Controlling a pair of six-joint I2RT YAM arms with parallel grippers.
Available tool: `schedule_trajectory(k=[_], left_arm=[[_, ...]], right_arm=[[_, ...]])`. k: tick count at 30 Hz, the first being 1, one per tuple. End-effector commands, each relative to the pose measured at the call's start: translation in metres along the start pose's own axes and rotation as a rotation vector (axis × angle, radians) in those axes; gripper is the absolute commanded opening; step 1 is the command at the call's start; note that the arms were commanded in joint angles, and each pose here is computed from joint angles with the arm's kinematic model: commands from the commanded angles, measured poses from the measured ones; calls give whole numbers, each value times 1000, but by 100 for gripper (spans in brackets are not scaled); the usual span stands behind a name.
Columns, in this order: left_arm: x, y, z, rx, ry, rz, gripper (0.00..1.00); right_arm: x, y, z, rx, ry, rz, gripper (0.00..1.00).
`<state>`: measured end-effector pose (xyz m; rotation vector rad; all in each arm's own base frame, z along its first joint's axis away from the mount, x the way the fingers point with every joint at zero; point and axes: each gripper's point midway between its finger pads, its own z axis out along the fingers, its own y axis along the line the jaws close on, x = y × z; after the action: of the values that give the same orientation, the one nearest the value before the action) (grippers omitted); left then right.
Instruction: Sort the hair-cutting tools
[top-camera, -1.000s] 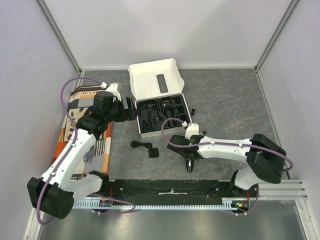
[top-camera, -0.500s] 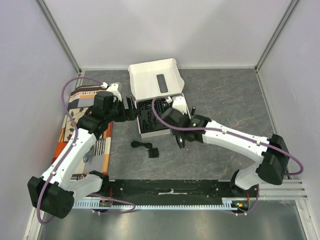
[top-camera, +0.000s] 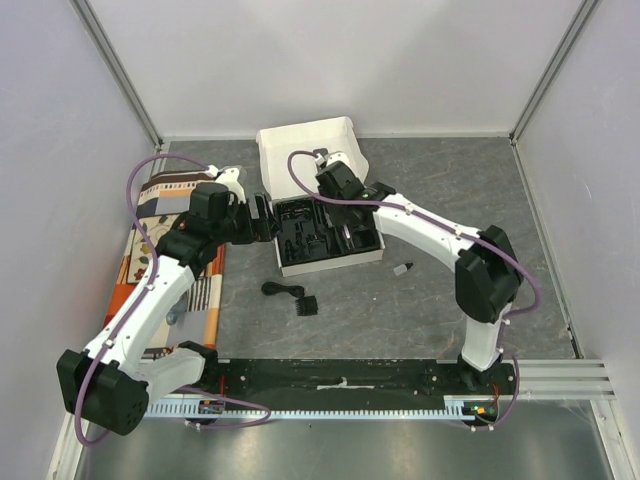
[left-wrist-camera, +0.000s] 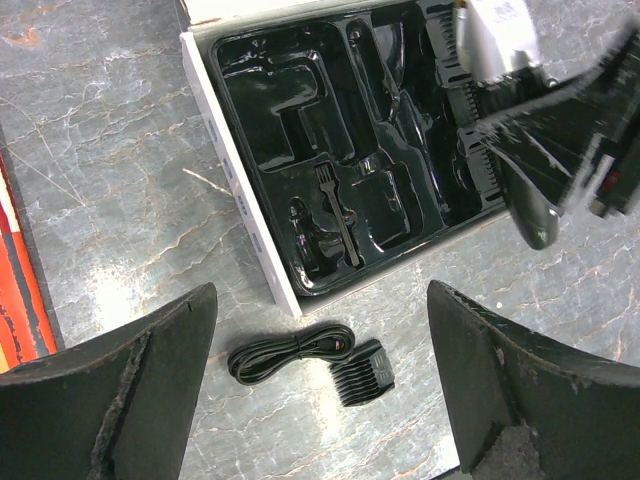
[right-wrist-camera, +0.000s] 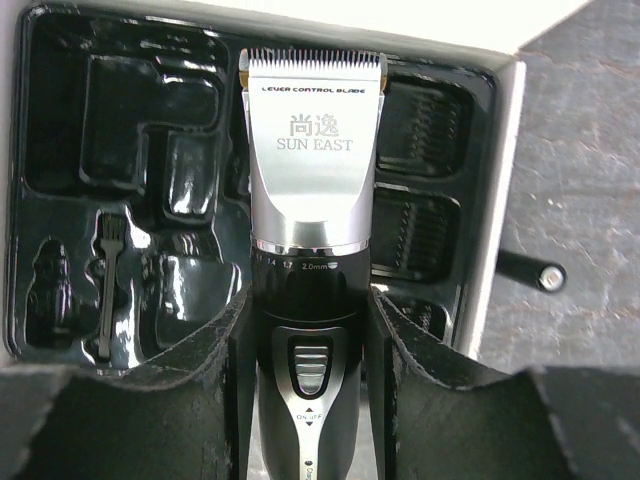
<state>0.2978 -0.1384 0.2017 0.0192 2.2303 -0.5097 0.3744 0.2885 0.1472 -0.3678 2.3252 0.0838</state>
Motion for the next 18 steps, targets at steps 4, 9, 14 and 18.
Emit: schedule_trajectory(k=[4, 9, 14, 18], left_arm=[[-8, -6, 0, 31, -29, -22, 91], [-7, -7, 1, 34, -24, -22, 91], [-6, -7, 1, 35, -21, -23, 91], [-7, -7, 1, 35, -26, -22, 91]], right_arm=[[-41, 16, 32, -54, -92, 35, 0], [-34, 7, 48, -18, -68, 58, 0], [-19, 4, 61, -8, -32, 77, 0], [-14, 3, 69, -3, -28, 92, 0]])
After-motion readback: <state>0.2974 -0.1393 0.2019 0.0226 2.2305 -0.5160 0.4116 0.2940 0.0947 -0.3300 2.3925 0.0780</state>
